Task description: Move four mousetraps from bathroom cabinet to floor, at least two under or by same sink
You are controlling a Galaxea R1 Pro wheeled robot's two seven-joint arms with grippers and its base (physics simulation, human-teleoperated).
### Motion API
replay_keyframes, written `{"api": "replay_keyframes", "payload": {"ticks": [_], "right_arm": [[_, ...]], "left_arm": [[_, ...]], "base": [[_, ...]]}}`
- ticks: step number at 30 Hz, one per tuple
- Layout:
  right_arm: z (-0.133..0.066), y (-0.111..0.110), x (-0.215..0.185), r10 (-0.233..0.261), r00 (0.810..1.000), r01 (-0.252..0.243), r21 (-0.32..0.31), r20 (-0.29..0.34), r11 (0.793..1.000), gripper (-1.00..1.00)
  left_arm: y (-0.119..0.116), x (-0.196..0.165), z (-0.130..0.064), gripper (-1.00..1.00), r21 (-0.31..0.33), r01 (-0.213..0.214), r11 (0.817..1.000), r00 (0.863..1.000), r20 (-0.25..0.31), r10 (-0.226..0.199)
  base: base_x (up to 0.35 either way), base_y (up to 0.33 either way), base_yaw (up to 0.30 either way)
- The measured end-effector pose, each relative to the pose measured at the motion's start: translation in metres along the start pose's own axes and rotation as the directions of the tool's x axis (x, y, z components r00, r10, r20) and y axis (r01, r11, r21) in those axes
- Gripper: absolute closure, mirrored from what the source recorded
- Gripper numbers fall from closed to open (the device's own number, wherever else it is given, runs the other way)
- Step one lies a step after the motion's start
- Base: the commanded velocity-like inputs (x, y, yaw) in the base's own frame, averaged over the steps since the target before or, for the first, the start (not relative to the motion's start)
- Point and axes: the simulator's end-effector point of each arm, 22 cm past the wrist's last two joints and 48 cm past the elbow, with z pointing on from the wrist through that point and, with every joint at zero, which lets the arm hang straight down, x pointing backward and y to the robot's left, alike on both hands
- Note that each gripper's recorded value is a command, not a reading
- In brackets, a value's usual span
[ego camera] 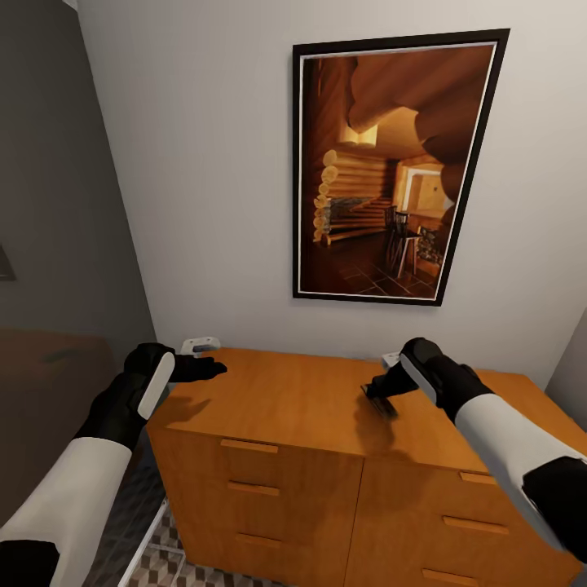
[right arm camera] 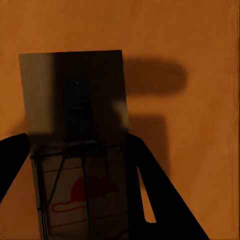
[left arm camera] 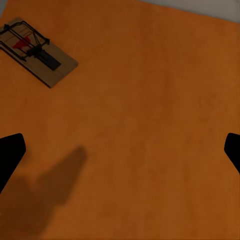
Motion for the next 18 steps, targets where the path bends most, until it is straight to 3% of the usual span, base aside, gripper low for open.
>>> {"api": "replay_keyframes", "payload": {"ticks": [18], "right_arm": [[-0.008,-0.01,-0.012,0.016,1.0,-0.016,0.029,0.025,0.999,1.0]], "left_arm": [[-0.001,0.0,0.0,-1.0,0.001,0.0,1.0,1.0,0.0,0.0]], "base": [[0.0,0.0,0.0]]}}
